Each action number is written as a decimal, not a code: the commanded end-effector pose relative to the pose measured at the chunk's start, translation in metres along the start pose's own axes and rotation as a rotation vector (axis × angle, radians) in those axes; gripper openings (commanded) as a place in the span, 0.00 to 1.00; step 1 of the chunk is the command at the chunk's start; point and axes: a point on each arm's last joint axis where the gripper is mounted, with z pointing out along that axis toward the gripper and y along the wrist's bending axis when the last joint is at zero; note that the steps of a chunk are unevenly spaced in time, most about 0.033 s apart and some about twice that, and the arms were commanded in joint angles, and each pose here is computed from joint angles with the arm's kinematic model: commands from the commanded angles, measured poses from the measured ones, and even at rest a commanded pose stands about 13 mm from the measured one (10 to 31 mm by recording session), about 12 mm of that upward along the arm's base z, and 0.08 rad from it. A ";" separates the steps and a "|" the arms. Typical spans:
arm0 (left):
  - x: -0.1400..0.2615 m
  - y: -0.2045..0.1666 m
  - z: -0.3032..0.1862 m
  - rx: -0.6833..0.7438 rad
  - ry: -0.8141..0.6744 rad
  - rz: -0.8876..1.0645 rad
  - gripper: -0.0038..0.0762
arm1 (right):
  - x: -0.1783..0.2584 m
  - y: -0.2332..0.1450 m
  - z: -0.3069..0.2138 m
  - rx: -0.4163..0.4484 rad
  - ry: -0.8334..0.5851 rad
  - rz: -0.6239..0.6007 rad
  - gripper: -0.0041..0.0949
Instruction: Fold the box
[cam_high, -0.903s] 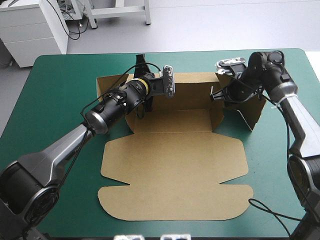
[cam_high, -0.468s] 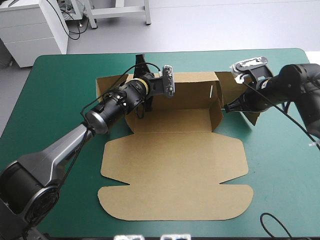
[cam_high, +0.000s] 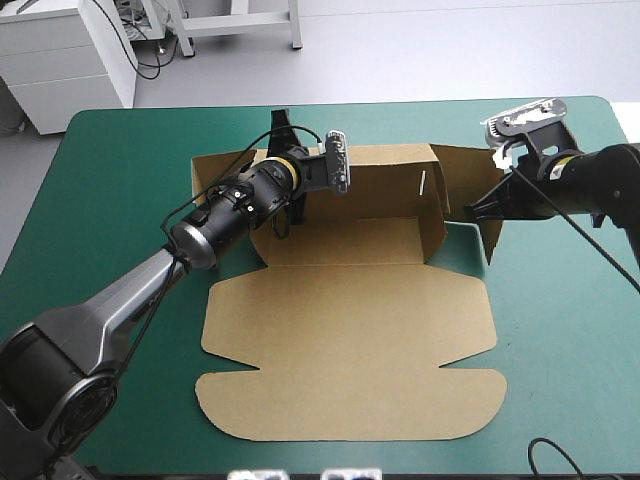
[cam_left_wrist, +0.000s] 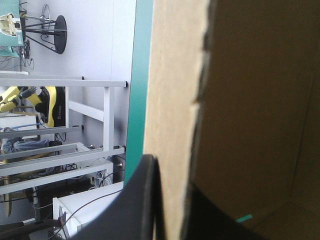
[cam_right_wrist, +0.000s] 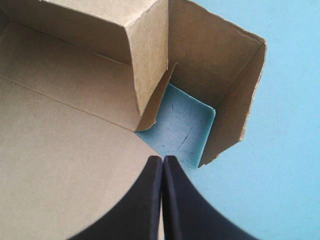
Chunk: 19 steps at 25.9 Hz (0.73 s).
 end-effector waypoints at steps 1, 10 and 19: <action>-0.003 -0.005 -0.022 0.080 0.035 -0.079 0.04 | -0.009 -0.002 -0.015 0.037 -0.121 -0.010 0.02; -0.014 -0.004 -0.088 0.093 0.027 -0.054 0.04 | -0.009 -0.002 -0.019 0.044 -0.138 -0.007 0.02; -0.024 -0.007 -0.158 0.056 -0.023 0.006 0.04 | -0.005 -0.002 -0.045 0.103 -0.200 -0.004 0.02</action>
